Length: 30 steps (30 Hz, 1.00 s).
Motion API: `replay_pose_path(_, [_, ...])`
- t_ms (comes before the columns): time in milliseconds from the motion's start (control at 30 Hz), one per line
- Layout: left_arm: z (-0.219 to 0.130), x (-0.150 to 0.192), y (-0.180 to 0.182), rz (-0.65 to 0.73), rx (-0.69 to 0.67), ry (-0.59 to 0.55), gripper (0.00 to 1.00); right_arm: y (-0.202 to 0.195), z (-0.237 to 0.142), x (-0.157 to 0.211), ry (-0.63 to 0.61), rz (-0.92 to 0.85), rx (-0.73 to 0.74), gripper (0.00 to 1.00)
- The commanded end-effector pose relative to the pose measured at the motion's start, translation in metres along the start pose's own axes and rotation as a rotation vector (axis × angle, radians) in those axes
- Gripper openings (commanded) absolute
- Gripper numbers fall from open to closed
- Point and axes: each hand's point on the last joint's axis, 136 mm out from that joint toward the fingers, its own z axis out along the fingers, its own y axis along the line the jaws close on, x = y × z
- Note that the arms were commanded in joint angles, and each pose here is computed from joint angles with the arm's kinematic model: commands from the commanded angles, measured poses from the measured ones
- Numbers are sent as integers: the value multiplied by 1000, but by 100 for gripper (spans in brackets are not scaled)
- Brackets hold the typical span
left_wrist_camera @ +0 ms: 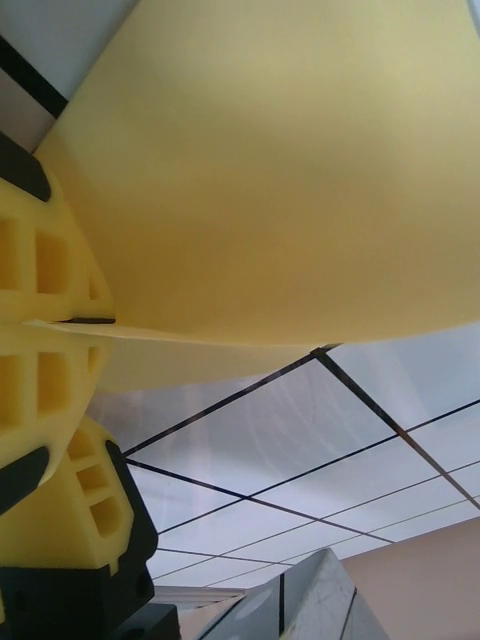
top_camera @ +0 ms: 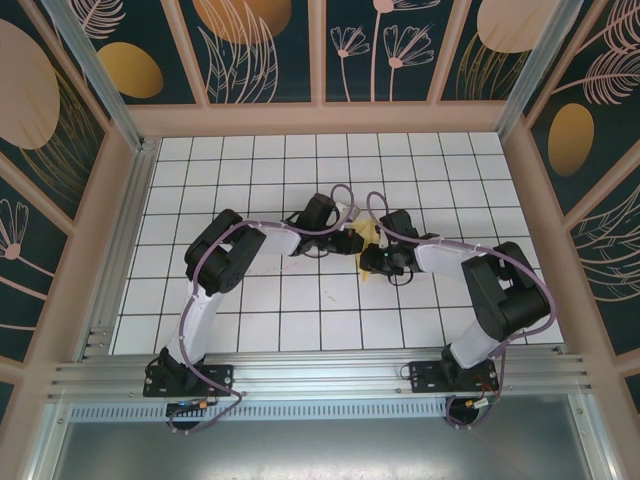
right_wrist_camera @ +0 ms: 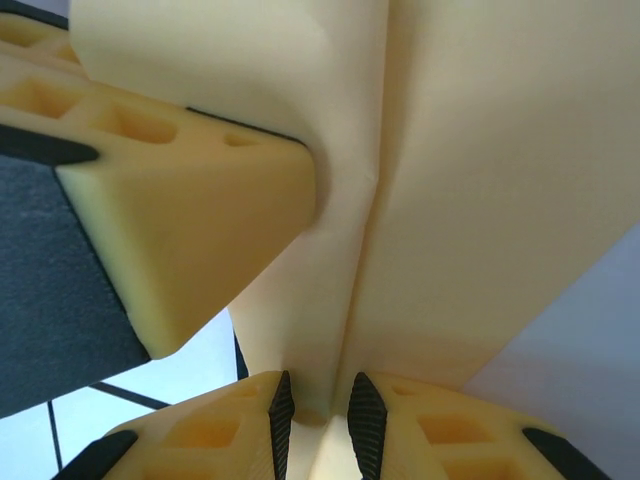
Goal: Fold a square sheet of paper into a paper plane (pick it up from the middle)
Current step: Fourth fold the wing at the center of the table.
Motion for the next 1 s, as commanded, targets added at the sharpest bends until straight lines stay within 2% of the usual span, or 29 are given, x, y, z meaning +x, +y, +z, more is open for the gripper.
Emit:
replay_pose_path(0, [5, 6, 23, -15, -59, 15, 0, -57, 16, 42, 123, 20, 263, 28])
replay_pose_path(133, [3, 1, 18, -8, -50, 7, 0, -55, 17, 42, 126, 12, 268, 29])
replay_pose_path(167, [2, -2, 14, -5, -47, 0, 3, -55, 18, 42, 126, 10, 268, 30])
replay_pose_path(267, [-6, -14, 7, 6, -55, -37, 21, -55, 18, 44, 130, 11, 266, 30])
replay_pose_path(367, [-20, -29, 1, 1, -61, -94, 29, -54, 19, 44, 129, 12, 260, 30])
replay_pose_path(533, [-56, -54, -1, -66, -79, -258, 35, -54, 20, 46, 132, 19, 251, 29])
replay_pose_path(700, [-83, -58, 10, -165, -188, -375, 36, -50, 20, 46, 130, 33, 215, 29])
replay_pose_path(800, [-91, -53, 5, -182, -166, -397, 35, -47, 20, 45, 133, 36, 199, 29])
replay_pose_path(967, [-82, -39, -17, -142, -61, -340, 37, -47, 21, 45, 140, 35, 198, 28])
